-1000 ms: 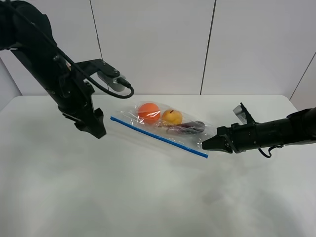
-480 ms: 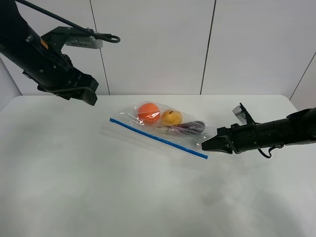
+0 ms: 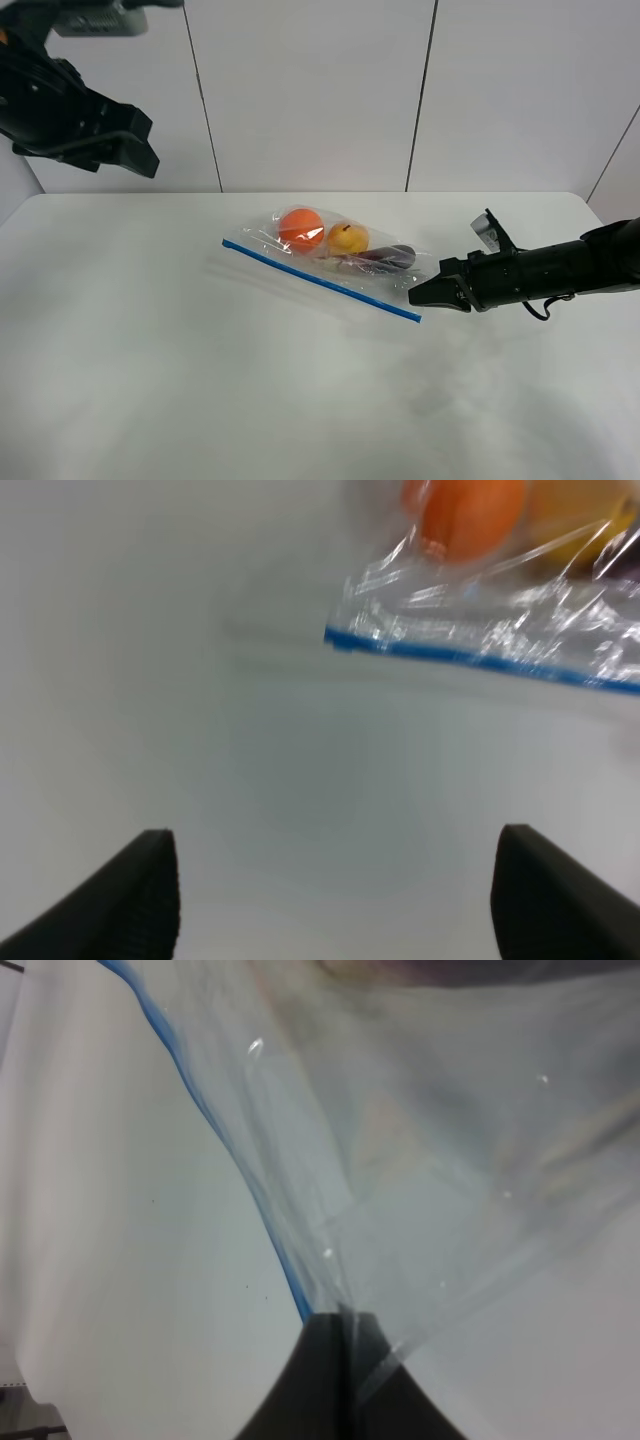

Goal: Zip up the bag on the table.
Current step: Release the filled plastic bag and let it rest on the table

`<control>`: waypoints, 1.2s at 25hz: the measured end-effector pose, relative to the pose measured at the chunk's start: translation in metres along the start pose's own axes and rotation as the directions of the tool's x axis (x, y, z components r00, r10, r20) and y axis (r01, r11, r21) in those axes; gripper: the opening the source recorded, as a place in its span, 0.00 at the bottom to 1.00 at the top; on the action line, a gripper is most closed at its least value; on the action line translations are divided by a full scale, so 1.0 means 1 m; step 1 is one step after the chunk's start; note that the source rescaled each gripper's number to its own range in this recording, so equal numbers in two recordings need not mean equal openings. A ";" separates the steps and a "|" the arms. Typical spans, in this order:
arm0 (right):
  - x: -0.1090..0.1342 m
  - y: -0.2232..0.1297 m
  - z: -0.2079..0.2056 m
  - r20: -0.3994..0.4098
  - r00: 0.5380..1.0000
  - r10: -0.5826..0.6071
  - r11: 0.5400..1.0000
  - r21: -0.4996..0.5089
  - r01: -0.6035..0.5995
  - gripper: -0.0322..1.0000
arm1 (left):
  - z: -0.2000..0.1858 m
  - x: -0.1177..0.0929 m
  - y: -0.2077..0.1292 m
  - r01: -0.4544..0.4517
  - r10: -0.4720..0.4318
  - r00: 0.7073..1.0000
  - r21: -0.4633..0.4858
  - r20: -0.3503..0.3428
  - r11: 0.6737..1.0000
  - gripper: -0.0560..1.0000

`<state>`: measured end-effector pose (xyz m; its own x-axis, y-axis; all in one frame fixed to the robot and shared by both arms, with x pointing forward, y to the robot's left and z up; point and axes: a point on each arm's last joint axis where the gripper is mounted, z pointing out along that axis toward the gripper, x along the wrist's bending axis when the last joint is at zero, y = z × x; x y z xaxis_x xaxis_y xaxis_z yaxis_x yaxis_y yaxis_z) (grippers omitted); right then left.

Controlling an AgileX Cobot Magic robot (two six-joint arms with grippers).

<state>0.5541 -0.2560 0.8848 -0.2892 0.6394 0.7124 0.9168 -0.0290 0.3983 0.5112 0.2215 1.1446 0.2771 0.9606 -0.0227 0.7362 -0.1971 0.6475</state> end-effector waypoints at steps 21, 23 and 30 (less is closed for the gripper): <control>0.000 0.000 0.000 0.000 1.000 0.000 1.000 0.000 0.000 0.03 | -0.140 0.000 -0.096 -0.011 0.007 1.000 -0.300 -0.016 0.954 1.00; 0.000 0.000 0.000 0.000 1.000 0.000 1.000 0.000 0.000 0.03 | -0.142 -0.001 -0.118 0.000 0.001 1.000 -0.301 0.004 0.954 1.00; 0.000 0.000 0.000 0.000 1.000 0.000 1.000 0.000 0.000 0.03 | -0.142 -0.002 -0.184 -0.009 0.017 1.000 -0.340 0.020 0.940 1.00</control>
<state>0.5541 -0.2560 0.8848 -0.2892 0.6394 0.7124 0.9168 -0.0290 0.3983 0.2872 0.2840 1.1340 0.3022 0.9529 -0.0270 0.4796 -0.1275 0.8682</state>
